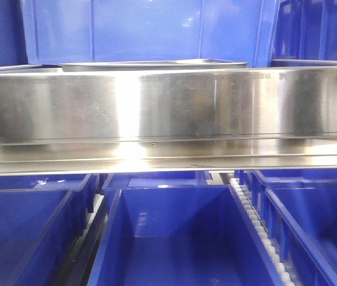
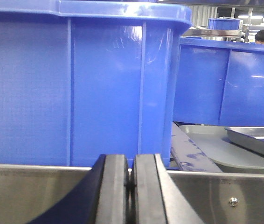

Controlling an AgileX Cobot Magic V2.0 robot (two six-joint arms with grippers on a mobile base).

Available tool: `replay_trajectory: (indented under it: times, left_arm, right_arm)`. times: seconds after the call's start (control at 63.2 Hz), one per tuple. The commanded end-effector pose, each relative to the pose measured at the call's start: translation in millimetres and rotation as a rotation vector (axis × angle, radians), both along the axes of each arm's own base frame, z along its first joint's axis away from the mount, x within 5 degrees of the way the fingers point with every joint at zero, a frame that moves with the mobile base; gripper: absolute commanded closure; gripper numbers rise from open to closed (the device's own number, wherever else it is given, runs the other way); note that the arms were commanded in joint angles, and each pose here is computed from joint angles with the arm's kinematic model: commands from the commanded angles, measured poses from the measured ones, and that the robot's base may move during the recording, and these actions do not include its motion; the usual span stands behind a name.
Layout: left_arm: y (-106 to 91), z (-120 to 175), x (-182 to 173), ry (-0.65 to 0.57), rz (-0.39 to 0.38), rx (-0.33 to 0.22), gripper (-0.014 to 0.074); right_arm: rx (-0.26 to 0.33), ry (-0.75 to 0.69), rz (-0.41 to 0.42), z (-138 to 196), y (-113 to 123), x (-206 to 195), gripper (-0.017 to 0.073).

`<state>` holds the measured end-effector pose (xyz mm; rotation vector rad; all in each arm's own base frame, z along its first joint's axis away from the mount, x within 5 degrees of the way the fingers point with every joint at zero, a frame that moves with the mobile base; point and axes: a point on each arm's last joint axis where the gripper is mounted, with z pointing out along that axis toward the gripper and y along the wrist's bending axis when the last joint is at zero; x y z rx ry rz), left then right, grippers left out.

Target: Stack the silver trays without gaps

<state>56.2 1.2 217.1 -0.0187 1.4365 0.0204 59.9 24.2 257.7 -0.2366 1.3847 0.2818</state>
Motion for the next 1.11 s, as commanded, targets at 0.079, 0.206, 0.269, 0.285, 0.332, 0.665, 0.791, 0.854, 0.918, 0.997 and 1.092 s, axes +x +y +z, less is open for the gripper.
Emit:
replay_trajectory:
  times: [0.079, 0.206, 0.269, 0.285, 0.332, 0.665, 0.791, 0.854, 0.918, 0.997, 1.092]
  left_arm:
    - [-0.1, 3.1, -1.0, -0.030, 0.000, -0.004, 0.0587]
    - [-0.1, 3.1, -1.0, -0.030, 0.000, -0.004, 0.0587]
    - [-0.1, 3.1, -1.0, -0.030, 0.000, -0.004, 0.0587]
    - [-0.1, 3.1, -1.0, -0.030, 0.000, -0.004, 0.0587]
    - [-0.1, 3.1, -1.0, -0.030, 0.000, -0.004, 0.0587]
    - [-0.1, 3.1, -1.0, -0.030, 0.000, -0.004, 0.0587]
    - [-0.1, 3.1, -1.0, -0.030, 0.000, -0.004, 0.0587]
    - [-0.1, 3.1, -1.0, -0.030, 0.000, -0.004, 0.0587]
    - [-0.1, 3.1, -1.0, -0.030, 0.000, -0.004, 0.0587]
    - [-0.1, 3.1, -1.0, -0.030, 0.000, -0.004, 0.0587]
    - [-0.1, 3.1, -1.0, -0.030, 0.000, -0.004, 0.0587]
  right_arm:
    - [0.010, 0.006, -0.155, -34.8, -11.5, -6.4, 0.0629]
    - [0.027, 0.052, -0.230, -40.8, -17.0, -4.6, 0.0629]
    - [0.023, 0.056, -0.241, -41.3, -17.8, -4.4, 0.0629]
    - [0.020, 0.055, -0.243, -41.3, -17.9, -4.4, 0.0629]
    - [0.019, 0.061, -0.250, -41.8, -18.5, -4.3, 0.0629]
    - [0.019, 0.068, -0.259, -42.5, -19.3, -4.1, 0.0629]
    - [0.018, 0.083, -0.275, -43.9, -20.7, -3.9, 0.0629]
    - [0.018, 0.086, -0.278, -44.1, -21.0, -3.9, 0.0629]
    - [0.018, 0.086, -0.278, -44.1, -21.0, -3.9, 0.0629]
    - [0.018, 0.084, -0.276, -43.9, -20.8, -3.9, 0.0629]
    - [0.028, 0.101, -0.289, -45.3, -22.1, -3.7, 0.0629]
